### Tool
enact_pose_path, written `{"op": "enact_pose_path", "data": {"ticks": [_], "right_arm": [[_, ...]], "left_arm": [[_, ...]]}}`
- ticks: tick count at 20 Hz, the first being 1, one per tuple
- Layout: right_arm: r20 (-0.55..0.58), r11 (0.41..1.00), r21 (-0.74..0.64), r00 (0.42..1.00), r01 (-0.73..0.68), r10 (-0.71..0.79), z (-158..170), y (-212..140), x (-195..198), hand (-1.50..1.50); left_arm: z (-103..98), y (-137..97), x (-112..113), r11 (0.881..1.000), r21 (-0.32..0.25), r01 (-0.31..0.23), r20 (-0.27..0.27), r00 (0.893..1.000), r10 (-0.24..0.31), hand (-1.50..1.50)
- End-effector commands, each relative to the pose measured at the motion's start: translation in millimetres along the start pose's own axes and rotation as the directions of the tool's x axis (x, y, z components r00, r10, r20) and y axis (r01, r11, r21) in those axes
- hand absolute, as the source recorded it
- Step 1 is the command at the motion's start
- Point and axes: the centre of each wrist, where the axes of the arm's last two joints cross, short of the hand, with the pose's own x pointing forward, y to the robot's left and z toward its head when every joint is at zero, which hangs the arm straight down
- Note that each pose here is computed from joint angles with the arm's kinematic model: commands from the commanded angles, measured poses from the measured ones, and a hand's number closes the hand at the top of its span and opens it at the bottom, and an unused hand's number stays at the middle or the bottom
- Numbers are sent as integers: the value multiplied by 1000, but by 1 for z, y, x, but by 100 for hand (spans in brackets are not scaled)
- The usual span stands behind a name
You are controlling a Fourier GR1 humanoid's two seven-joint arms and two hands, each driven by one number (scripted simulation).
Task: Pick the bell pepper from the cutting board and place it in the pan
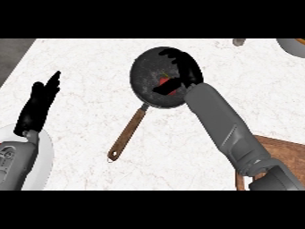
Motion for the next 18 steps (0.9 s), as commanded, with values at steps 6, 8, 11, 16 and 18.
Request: {"op": "enact_pose_path", "data": {"ticks": [6,8,11,16,18], "right_arm": [[99,971,-144,980,189,-176,-3,-6,5,-150],[101,962,-166,974,218,-203,-2,-5,0,-150],[102,940,-210,962,270,-254,-4,-7,2,-150],[58,916,-286,959,281,-276,-3,-5,-6,-150],[64,898,-306,948,316,-311,-5,-8,-2,-150]], "left_arm": [[-2,-13,0,1000,-23,-12,0,1000,12,0],[1,-15,-10,1000,-10,-2,-17,1000,2,0],[4,-6,-15,1000,12,-8,-21,1000,8,0],[6,20,-17,998,53,-15,-57,998,18,0],[12,25,-36,997,78,-18,-93,995,26,0]]}}
